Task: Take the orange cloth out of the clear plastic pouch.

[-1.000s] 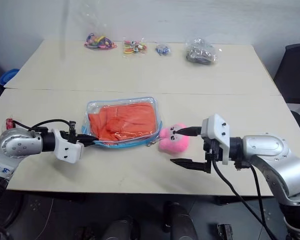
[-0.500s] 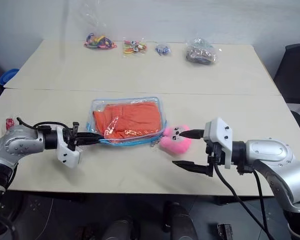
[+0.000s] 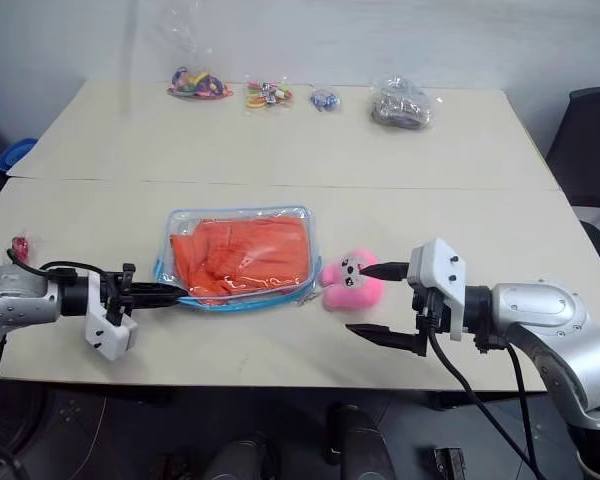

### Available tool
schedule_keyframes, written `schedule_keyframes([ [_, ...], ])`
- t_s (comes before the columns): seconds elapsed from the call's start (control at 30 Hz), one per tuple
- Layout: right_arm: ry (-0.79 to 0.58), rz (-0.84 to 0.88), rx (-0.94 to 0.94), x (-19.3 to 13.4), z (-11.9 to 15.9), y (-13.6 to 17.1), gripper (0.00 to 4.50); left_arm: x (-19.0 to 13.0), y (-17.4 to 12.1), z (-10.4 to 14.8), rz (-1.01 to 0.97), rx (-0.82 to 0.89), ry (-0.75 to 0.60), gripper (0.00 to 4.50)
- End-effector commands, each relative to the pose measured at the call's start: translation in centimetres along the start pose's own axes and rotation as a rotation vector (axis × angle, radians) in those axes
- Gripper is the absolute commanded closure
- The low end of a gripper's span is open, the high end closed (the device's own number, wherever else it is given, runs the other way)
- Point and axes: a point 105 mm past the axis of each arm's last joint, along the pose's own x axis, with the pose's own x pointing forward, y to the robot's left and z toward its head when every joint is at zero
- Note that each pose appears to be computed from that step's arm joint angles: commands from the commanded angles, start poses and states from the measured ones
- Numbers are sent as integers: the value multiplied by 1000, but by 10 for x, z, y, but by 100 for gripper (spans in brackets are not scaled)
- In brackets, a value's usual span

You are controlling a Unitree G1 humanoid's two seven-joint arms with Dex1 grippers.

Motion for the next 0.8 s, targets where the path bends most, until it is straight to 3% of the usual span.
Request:
schedule_keyframes([
  [0.03,-15,3,-45,-2,9,0,0,-11,8,-17,38,-19,84,429],
  [0.2,-14,-28,-42,2,5,-3,0,1,11,-20,67,-65,76,429],
  [0.33,-14,-56,-35,4,3,-5,0,1,13,-17,78,-127,66,349],
  [0.5,-11,-68,-5,4,-3,-1,0,-17,12,-14,78,-203,91,191],
  [0.57,-10,-81,5,4,-6,-1,0,-25,14,-12,89,-324,109,134],
  [0.67,-10,-136,26,0,-10,-7,0,-36,25,2,89,-679,82,48],
  [0.8,-53,-263,120,3,-12,-23,0,-42,58,51,27,-1220,-173,48],
])
